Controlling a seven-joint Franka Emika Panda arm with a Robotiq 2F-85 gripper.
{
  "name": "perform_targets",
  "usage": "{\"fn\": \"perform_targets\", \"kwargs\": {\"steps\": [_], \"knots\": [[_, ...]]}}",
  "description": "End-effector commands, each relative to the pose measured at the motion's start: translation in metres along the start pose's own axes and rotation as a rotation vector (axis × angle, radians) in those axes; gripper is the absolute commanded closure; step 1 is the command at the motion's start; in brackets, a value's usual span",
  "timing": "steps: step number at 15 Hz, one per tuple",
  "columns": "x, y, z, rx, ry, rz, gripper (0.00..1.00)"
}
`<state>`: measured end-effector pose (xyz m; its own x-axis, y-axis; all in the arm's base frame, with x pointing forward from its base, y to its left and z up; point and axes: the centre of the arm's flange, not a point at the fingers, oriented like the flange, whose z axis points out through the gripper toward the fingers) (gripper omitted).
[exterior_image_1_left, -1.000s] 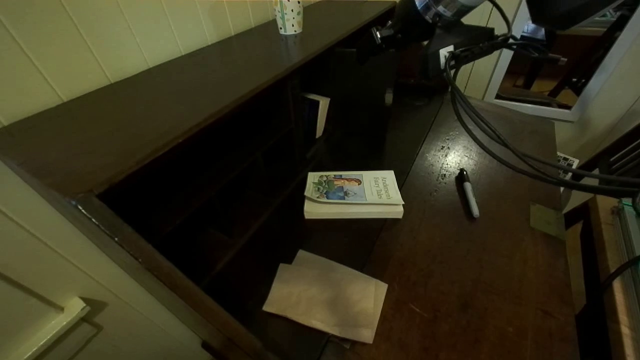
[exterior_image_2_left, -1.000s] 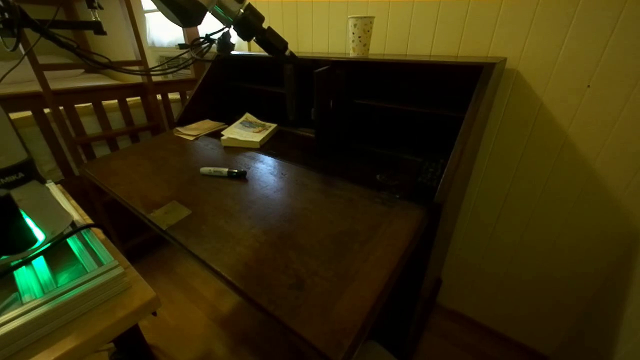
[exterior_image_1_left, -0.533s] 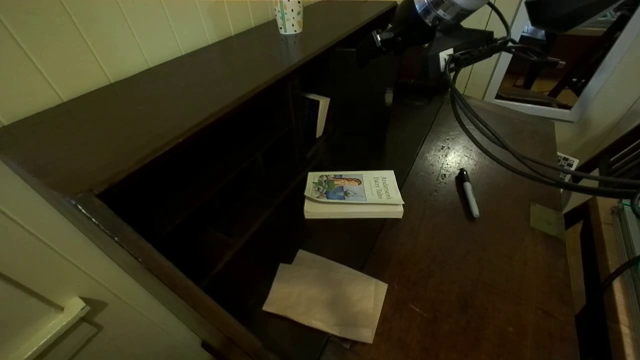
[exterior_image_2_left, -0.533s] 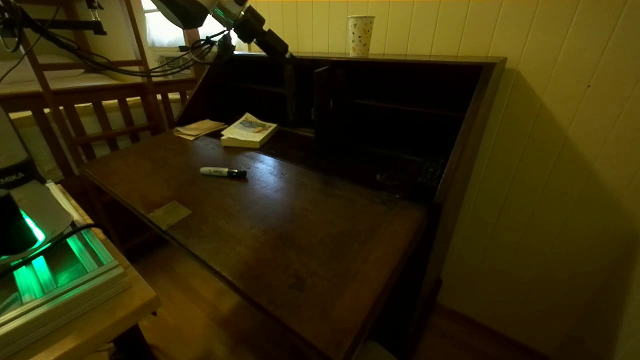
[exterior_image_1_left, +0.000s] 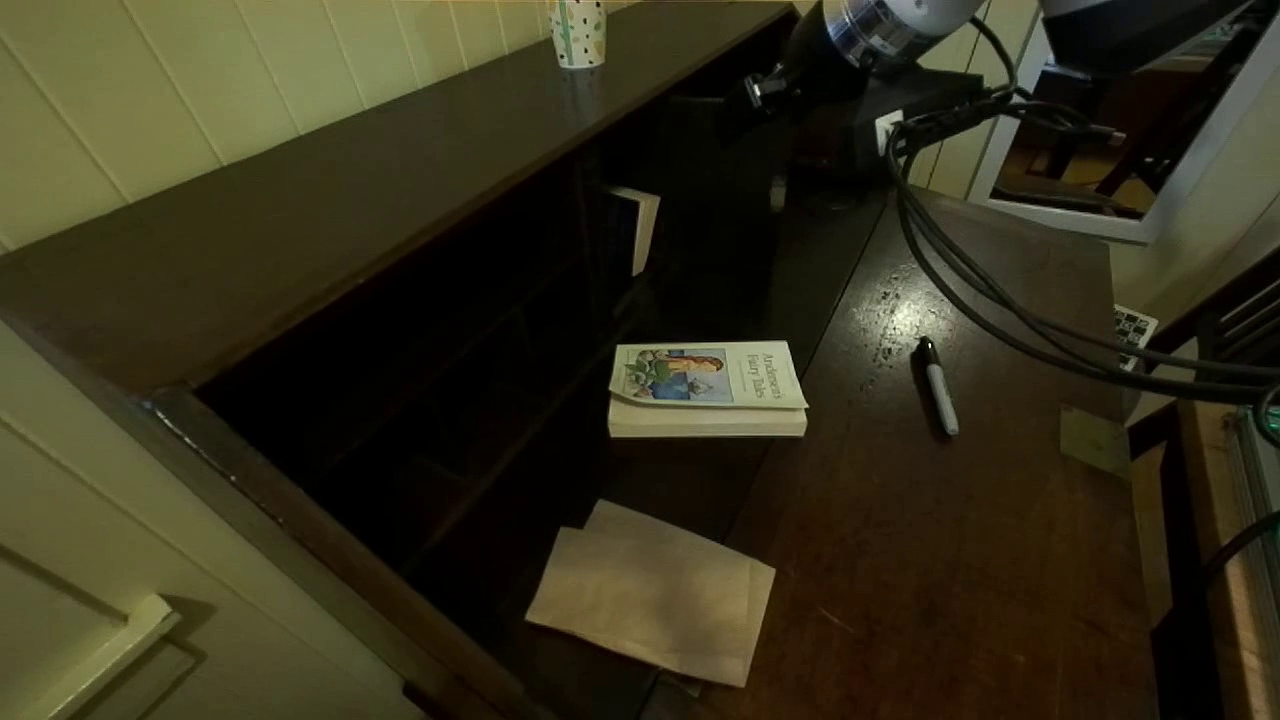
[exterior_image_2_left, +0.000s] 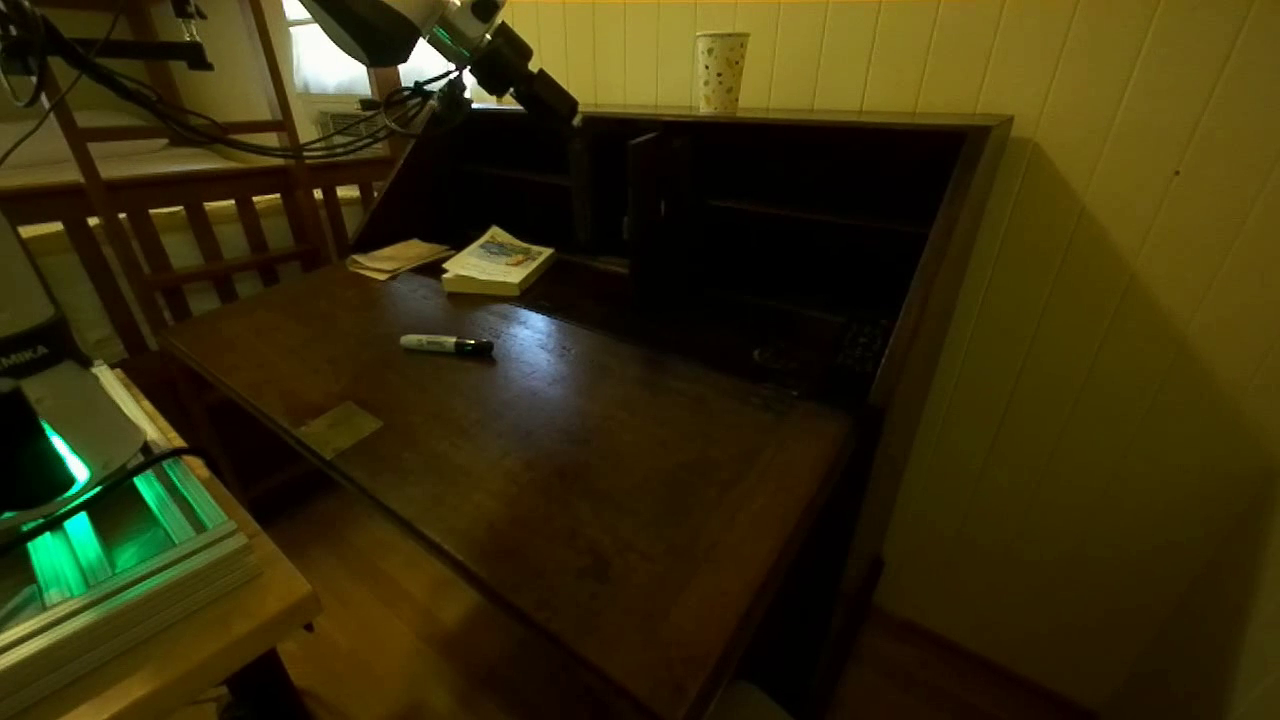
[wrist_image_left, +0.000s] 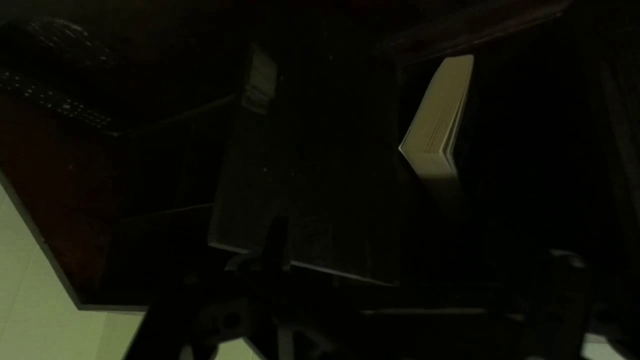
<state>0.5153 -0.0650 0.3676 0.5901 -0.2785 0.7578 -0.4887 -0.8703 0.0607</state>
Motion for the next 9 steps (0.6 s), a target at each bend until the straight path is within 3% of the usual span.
{"fn": "perform_targets", "kwargs": {"steps": [1,9], "knots": [[-0.003,0.004,0.032,0.001,-0.032,0.025,0.00],[-0.009,0.003,0.073,0.080,-0.073,0.059,0.00]]}}
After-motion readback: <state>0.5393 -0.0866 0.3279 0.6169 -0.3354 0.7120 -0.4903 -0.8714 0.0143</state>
